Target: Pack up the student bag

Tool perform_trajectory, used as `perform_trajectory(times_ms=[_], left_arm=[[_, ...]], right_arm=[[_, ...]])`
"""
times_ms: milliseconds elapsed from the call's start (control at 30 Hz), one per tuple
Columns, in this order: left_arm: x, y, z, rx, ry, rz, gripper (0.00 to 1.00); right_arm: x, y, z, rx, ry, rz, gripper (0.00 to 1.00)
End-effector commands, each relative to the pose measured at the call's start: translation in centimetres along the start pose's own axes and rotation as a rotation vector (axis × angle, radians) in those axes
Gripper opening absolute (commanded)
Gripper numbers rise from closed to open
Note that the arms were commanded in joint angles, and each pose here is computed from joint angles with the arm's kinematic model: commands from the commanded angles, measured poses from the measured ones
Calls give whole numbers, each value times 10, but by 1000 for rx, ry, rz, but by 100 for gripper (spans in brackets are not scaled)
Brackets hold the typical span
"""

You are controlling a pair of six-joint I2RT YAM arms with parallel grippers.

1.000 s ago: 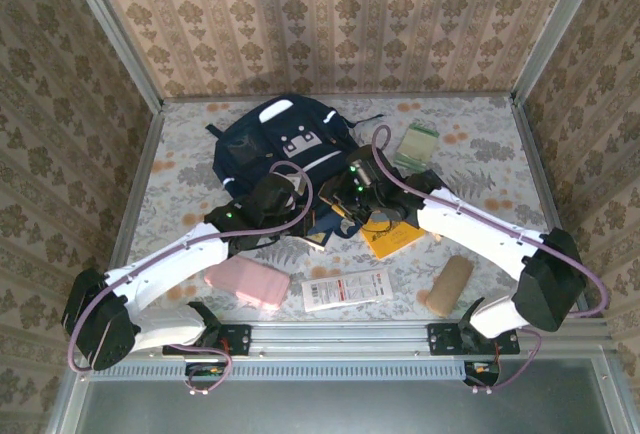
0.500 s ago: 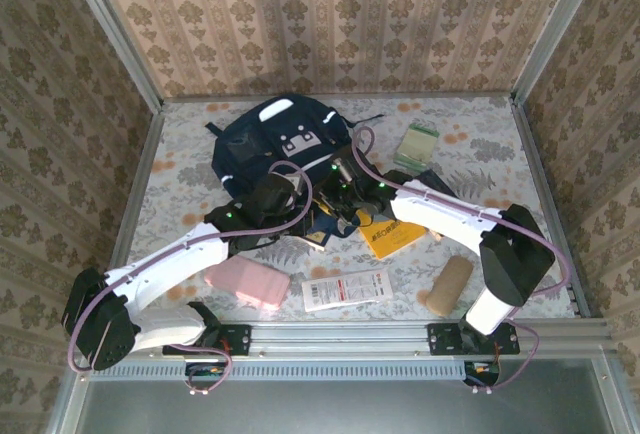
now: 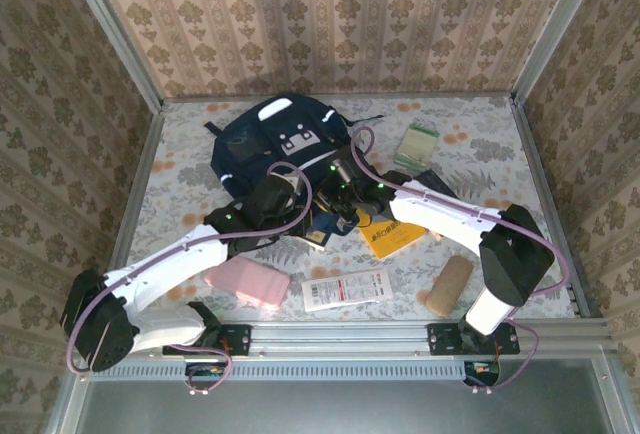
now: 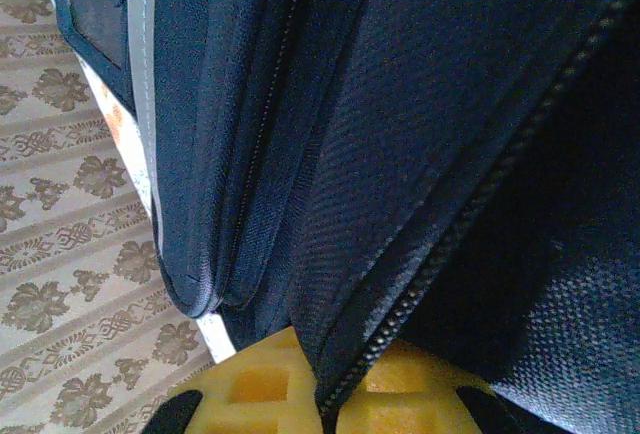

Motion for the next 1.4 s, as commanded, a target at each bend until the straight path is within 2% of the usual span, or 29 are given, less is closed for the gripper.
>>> perform_trajectory(times_ms=[0, 700, 967, 1000, 1100, 1167, 1233, 1367], left_arm=[[4, -18, -13, -76, -7, 11, 0], [61, -33, -2, -93, -95, -105, 0], [63, -35, -5, -99, -113, -79, 0], [58, -36, -8, -102, -110, -56, 0], [47, -39, -15, -115, -106, -11, 0], [40, -43, -20, -125, -95, 8, 0], [34, -45, -23, -130, -85, 27, 0], [20, -42, -25, -122, -62, 58, 0]], right_arm=[[1, -22, -29, -142, -4, -13, 0], [4, -55, -49, -199, -29, -48, 0], [1, -56, -56, -182, -69, -66, 1], [2, -57, -56, -183, -81, -66, 4], [0, -59, -56, -193, -95, -64, 28], [-1, -63, -57, -201, -97, -58, 38], [-2, -69, -55, -200, -92, -50, 41], [-7, -81, -50, -190, -91, -38, 41]])
Point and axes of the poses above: each hand's point on the last joint's axis, 136 mm out from that joint toward the fingers, its own y axis out along the fingers, its own x axis along the line the jaws close on, z = x × y, the point moved 1 cm from there along -y, back along the fingers, and after that the axes turned 1 degree about -y, right-handed, at the moved point
